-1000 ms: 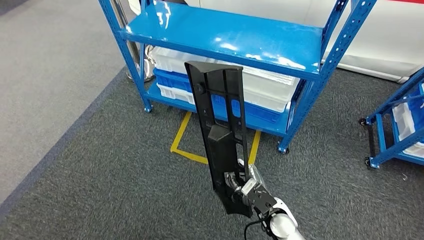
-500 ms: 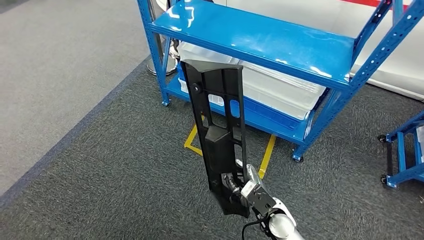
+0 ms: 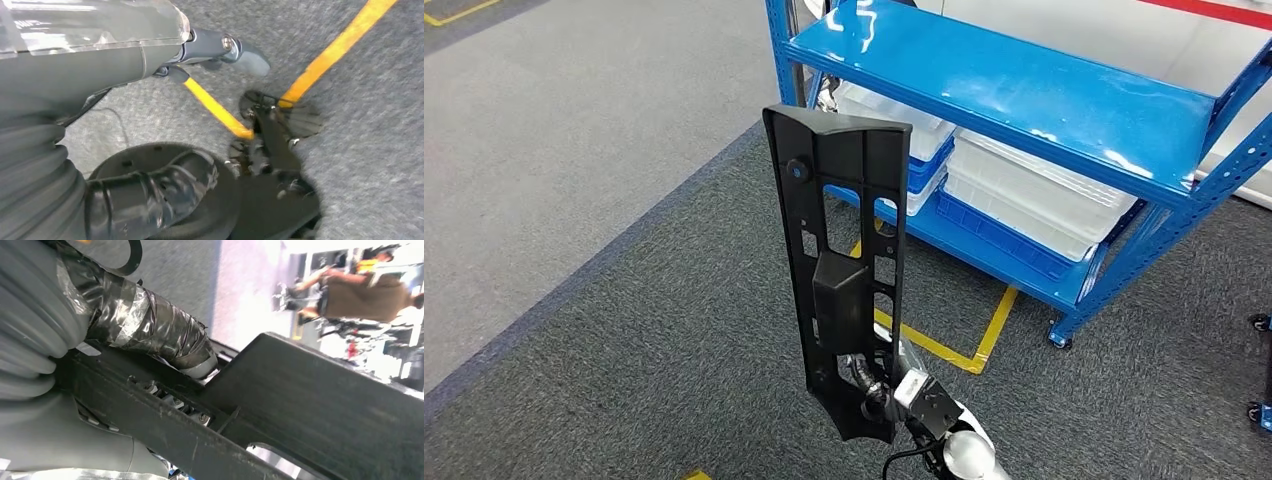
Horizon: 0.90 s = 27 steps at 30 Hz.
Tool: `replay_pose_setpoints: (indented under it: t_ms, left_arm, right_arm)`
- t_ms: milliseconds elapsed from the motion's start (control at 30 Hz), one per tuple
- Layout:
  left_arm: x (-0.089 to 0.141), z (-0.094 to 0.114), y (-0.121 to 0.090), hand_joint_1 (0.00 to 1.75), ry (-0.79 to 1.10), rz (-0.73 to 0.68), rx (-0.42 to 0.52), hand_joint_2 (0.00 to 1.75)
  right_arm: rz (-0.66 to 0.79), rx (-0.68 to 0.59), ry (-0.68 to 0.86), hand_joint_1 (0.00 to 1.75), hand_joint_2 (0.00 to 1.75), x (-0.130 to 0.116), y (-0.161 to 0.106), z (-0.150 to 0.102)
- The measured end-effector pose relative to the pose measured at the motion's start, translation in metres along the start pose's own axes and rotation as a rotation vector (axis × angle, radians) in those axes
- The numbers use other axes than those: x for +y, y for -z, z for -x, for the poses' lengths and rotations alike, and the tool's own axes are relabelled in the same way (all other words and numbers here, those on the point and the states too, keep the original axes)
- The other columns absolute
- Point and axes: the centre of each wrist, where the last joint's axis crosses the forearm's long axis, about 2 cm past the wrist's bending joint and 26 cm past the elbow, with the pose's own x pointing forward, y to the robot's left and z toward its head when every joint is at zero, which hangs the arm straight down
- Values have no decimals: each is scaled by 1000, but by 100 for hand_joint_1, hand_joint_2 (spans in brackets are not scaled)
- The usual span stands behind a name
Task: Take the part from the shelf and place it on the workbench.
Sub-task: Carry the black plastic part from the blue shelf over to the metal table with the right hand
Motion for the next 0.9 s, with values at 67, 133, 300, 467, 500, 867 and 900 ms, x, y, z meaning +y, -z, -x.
replay_pose_setpoints:
  t_ms: [67,133,300,467,500,867,900]
  left_arm:
    - [0,-1,0,0,6,1,2,175]
    - [0,-2,0,0,9,-2,4,175]
    - [3,-1,0,0,14,-30,9,175]
    - [6,-1,0,0,17,-56,10,175]
    - [6,-1,0,0,17,-61,9,175]
    - [5,-2,0,0,21,-69,8,175]
    - [5,-1,0,0,22,-70,9,175]
  right_arm:
    - [-13,-7,16,175,175,3,2,0]
    - [-24,-6,26,175,175,4,1,1]
    - [-43,-15,42,175,175,7,3,1]
    - [-61,-28,51,175,175,9,7,0]
    - [-64,-30,53,175,175,9,8,0]
    - [-80,-25,64,175,175,13,-1,2]
    - [-81,-26,64,175,175,13,-2,2]
